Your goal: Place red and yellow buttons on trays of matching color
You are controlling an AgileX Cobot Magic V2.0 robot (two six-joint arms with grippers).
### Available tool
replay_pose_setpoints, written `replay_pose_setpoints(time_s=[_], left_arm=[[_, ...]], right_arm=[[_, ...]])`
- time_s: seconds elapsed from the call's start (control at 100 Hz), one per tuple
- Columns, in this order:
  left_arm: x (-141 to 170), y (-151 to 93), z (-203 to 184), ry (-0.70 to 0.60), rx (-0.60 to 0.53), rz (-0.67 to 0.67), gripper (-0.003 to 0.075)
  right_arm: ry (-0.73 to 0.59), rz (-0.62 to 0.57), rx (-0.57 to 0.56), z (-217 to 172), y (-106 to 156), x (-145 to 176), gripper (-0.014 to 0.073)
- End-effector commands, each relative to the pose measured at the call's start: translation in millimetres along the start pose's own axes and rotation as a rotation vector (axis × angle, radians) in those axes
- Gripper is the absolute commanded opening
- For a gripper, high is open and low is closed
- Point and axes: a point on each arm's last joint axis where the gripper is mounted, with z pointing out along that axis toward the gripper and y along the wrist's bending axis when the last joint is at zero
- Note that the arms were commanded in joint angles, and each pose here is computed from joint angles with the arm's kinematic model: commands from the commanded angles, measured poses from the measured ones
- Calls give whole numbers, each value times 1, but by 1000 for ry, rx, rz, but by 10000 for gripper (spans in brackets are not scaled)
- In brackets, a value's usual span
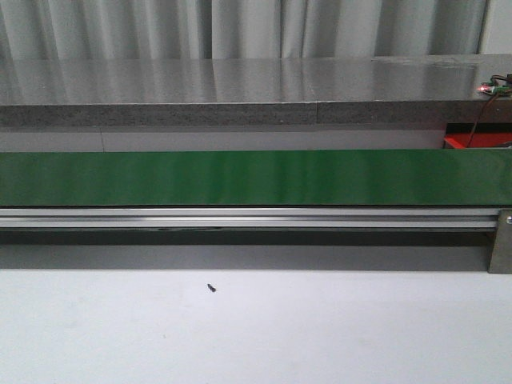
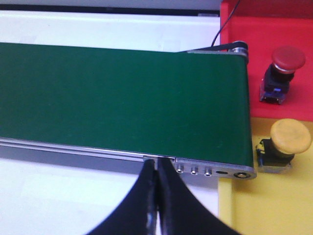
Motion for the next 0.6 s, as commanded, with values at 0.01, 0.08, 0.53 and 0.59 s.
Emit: replay_pose_setpoints(time_s=[0.01,0.08,0.53,0.59], left_arm=[[-13,-1,-5,-90,5,-16,-20],[-13,-1,-5,-92,5,-16,-20],[-15,-1,-5,-115,5,-37,-20],[-18,1,-5,-139,-14,-82,-20]], right_arm=[[-155,2,25,-17,0,-11,-122],[-205,-2,31,-27,0,-7,-122],[-329,-14,33,-53,3,1,-122],[-329,-14,33,-53,3,1,-122]])
